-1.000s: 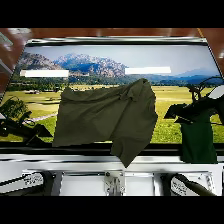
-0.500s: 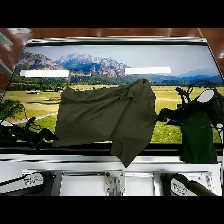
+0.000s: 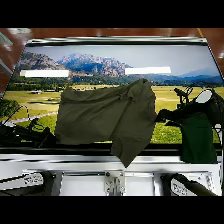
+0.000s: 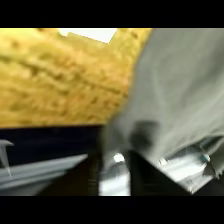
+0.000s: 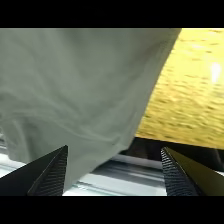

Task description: Fold the shirts.

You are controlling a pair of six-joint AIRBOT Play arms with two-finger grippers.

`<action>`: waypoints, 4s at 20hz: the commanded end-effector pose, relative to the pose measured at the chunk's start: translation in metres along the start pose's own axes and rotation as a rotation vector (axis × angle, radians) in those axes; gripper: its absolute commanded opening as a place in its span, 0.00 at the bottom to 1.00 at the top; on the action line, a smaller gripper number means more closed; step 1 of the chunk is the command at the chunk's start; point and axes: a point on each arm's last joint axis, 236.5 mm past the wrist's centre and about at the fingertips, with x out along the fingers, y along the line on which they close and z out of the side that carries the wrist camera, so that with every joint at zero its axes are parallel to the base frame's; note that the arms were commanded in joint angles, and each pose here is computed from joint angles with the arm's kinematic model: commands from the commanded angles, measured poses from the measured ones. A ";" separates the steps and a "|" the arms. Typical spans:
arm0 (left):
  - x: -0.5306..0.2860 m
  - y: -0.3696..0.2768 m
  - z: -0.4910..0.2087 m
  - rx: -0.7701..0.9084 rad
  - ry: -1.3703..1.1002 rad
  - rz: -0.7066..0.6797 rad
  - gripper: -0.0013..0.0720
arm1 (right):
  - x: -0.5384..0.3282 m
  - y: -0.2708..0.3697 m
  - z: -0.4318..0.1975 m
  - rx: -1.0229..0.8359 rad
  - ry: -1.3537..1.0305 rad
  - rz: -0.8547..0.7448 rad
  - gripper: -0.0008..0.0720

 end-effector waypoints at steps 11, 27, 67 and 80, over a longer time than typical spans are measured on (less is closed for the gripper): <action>-0.007 -0.011 -0.008 0.077 0.017 -0.032 0.07 | 0.083 0.005 -0.073 0.224 0.135 0.144 0.96; -0.018 -0.032 -0.002 0.090 -0.044 -0.083 0.07 | 0.113 0.011 -0.059 0.275 0.002 0.150 0.14; -0.284 -0.168 0.010 0.393 -0.842 0.124 0.07 | -0.176 0.089 0.113 -0.189 -0.451 -0.072 0.09; -0.115 -0.186 0.173 0.397 -0.598 0.039 0.09 | -0.004 0.086 0.251 -0.053 -0.510 0.063 0.19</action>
